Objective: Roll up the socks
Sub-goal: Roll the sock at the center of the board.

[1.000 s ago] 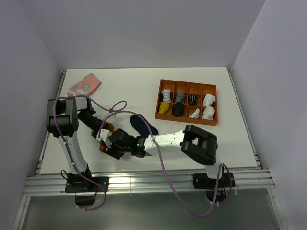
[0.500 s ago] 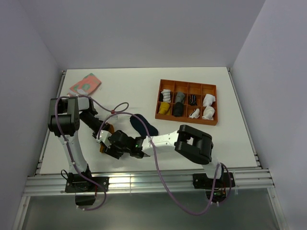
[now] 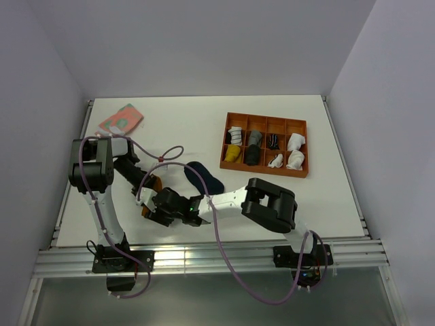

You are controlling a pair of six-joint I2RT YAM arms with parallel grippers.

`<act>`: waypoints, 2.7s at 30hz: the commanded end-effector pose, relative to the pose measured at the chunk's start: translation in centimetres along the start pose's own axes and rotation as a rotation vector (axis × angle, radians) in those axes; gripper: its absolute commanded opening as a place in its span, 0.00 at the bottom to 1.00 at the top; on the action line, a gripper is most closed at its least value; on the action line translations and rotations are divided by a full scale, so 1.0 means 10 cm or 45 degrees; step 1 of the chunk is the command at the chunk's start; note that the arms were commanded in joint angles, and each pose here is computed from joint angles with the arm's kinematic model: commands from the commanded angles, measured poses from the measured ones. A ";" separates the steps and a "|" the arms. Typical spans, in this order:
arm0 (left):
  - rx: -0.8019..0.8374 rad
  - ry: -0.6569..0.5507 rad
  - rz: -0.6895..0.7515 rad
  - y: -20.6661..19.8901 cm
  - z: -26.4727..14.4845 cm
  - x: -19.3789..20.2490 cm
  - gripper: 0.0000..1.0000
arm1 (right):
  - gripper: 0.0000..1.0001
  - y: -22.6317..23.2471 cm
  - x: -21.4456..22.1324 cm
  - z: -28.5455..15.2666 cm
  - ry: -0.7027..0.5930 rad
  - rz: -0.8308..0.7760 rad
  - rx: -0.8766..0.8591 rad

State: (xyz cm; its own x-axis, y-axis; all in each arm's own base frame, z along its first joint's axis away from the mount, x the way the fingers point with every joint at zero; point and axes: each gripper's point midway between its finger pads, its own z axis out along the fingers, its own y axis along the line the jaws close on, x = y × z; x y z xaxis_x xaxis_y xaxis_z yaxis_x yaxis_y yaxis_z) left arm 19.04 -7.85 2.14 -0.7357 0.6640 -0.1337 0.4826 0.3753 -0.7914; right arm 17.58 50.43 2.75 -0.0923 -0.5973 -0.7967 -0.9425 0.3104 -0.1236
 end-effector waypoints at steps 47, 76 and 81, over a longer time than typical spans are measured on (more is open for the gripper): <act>-0.268 -0.195 -0.099 0.43 -0.67 -0.63 0.29 | 0.00 -0.17 0.29 -0.14 0.111 0.086 0.114; -0.290 -0.073 -0.076 0.42 -0.37 -0.75 0.15 | 0.00 0.33 0.06 -0.34 0.238 0.260 -0.628; -0.281 -0.057 -0.076 0.42 -0.32 -0.72 0.14 | 0.00 0.03 0.16 -0.22 0.294 0.357 -0.515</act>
State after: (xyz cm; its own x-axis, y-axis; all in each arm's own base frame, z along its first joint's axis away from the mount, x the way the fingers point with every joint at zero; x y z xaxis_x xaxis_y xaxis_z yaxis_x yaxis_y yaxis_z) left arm 27.49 -9.01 1.85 -0.7907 0.6030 -0.1059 0.5090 0.5512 -0.6611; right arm 16.02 48.34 3.26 -0.3238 -0.6753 -0.6627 -0.9410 0.1572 0.2995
